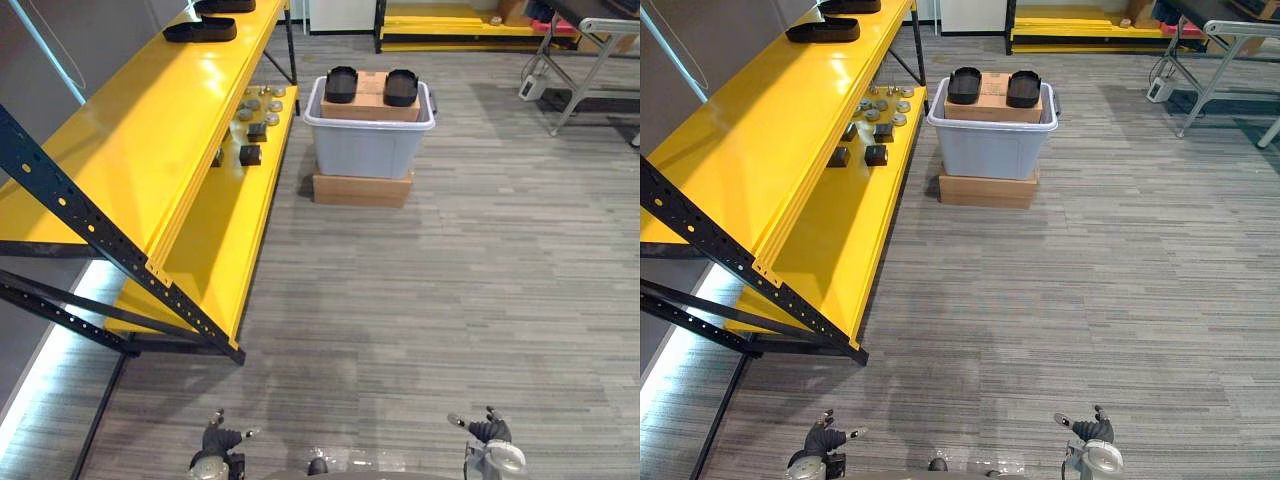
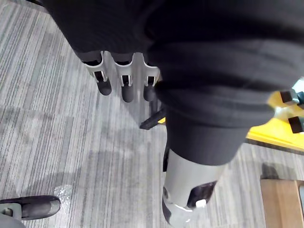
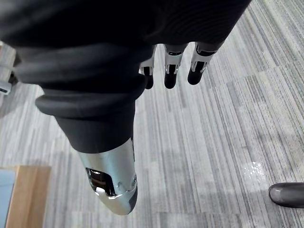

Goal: Walk over and take plastic housings, then place them on the shelf

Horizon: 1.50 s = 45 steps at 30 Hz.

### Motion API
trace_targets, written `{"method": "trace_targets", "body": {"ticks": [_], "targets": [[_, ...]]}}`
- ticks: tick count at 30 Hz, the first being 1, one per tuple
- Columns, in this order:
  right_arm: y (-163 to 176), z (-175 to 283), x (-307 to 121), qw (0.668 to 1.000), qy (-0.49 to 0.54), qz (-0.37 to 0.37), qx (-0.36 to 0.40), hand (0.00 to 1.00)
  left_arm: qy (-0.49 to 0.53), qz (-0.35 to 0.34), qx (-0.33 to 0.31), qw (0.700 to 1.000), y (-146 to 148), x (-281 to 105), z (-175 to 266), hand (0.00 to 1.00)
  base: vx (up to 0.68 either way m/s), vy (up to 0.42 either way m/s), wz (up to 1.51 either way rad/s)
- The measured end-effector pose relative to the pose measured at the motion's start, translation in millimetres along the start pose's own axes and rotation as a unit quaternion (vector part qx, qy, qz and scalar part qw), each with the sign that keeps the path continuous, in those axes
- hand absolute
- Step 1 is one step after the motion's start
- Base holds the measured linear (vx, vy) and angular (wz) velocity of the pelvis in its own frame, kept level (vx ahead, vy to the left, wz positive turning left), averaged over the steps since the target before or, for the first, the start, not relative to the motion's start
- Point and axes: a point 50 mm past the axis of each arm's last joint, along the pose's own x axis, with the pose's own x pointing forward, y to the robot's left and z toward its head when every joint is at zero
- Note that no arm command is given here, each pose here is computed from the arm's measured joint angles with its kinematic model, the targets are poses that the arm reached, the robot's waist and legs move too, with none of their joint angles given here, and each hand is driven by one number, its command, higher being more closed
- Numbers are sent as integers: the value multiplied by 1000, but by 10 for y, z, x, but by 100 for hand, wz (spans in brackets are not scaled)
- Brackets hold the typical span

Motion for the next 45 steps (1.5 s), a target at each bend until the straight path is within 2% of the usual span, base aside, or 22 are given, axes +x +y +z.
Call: {"method": "trace_targets", "body": {"ticks": [7,13,21,28,33,41,43,45], "targets": [[-125,28,24,1000,-3,-13,6,0,3,-4,4,1000,43,-17,-48,0,-46,3,-2],[-86,62,21,1000,-12,-3,-5,0,-12,0,4,1000,93,-22,-5,0,33,8,-1],[-57,469,32,995,-94,-1,17,0,-99,1,-29,995,103,-30,400,0,69,23,-8],[-37,616,-10,991,-130,2,28,0,-144,1,-58,988,116,-104,551,0,114,92,-13],[70,753,-45,987,-160,16,13,0,-168,3,-59,984,116,-102,693,0,369,48,29],[20,1008,-78,978,-208,4,15,0,-212,3,-76,974,9,-83,1032,0,553,-102,23],[49,1002,-82,978,-207,10,11,0,-208,2,-85,974,-13,-89,1016,0,617,-210,20],[238,986,-155,975,-218,43,-1,0,-198,6,-89,976,19,-123,891,0,612,-169,-25]]}}
